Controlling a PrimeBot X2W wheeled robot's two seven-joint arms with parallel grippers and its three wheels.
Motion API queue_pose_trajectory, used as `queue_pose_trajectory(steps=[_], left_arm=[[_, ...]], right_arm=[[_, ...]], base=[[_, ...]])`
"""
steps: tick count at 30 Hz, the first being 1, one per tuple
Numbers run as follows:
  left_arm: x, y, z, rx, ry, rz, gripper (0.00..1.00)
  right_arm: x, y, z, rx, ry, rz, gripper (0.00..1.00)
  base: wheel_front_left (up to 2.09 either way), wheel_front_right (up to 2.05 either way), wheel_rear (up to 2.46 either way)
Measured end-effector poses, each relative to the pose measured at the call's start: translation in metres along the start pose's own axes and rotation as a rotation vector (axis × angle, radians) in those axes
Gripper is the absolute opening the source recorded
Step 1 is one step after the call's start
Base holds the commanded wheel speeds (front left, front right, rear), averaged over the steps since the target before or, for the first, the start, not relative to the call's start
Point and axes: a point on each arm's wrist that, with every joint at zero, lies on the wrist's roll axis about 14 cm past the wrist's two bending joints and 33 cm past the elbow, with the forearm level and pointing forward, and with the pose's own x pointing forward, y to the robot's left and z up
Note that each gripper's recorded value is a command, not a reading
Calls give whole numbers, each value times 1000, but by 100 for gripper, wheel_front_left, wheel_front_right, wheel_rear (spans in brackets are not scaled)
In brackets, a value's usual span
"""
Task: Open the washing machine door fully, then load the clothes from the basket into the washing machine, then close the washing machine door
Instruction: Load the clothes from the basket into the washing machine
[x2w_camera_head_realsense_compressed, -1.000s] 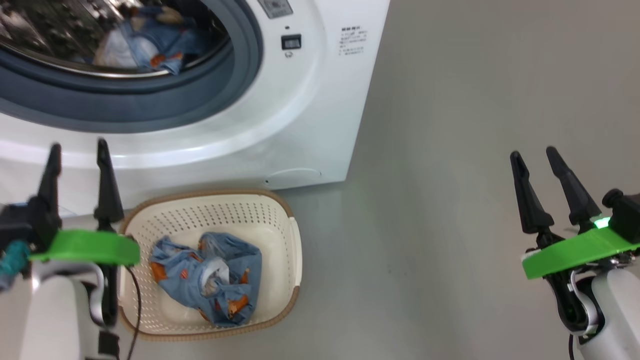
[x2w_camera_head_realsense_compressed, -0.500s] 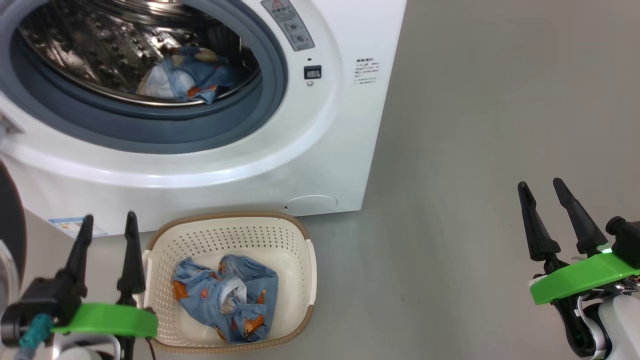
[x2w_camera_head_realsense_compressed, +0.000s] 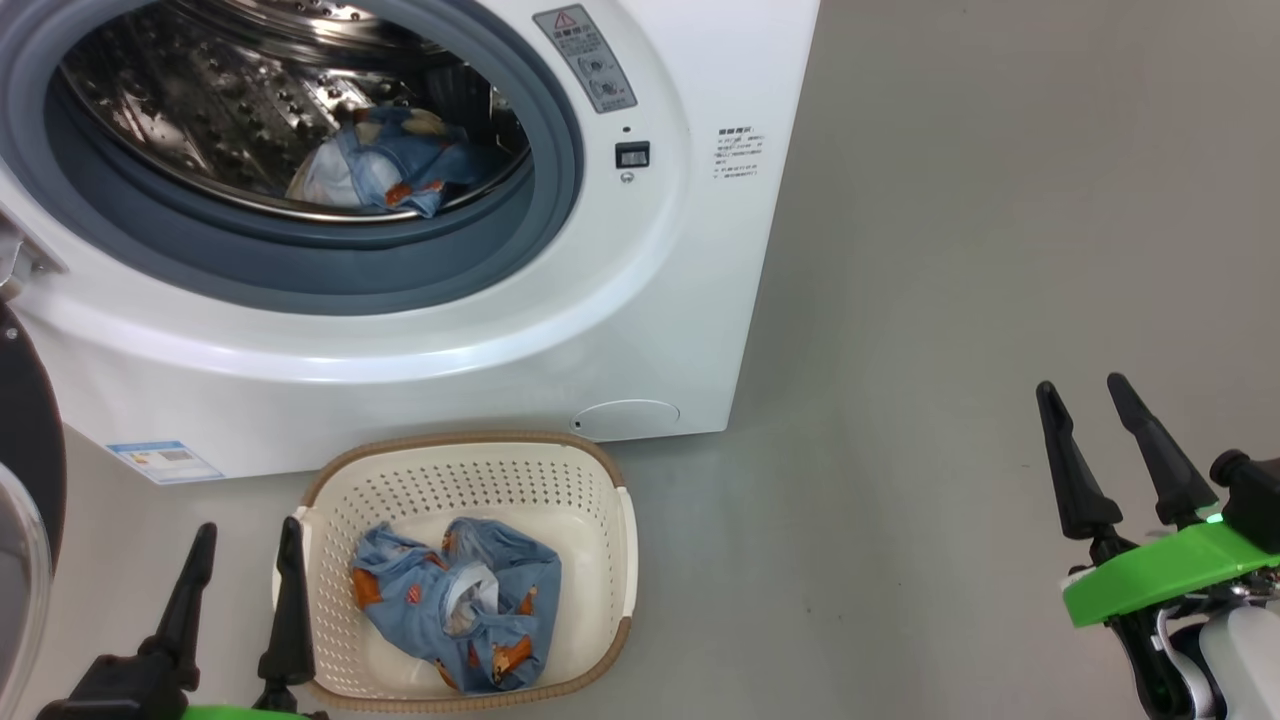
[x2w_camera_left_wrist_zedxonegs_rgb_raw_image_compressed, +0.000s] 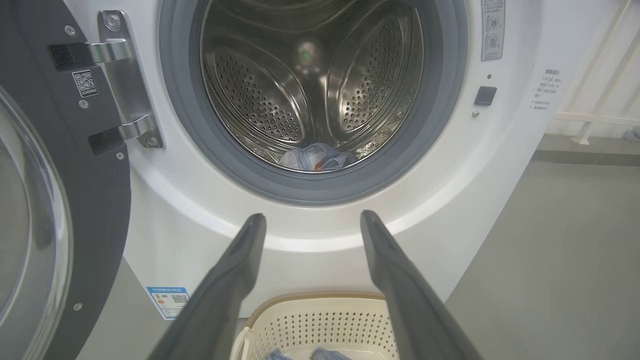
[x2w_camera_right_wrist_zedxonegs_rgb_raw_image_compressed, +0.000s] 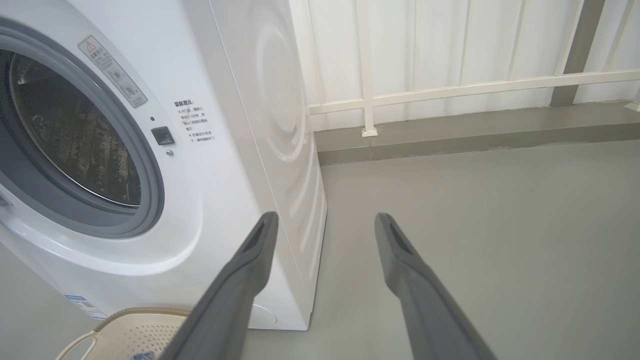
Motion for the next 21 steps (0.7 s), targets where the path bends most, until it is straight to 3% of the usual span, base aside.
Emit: queue_pose_trajectory(steps=[14,21], left_arm=[[-7,-4,3,-5,-7,-10,100],[-9,-8,-17,-44,53,-11,100]], right_arm=[[-5,1,2,-7,-2,4,100],[-5,3,-4,-36,16,16,100]], base=[[0,0,0],[0,0,0]])
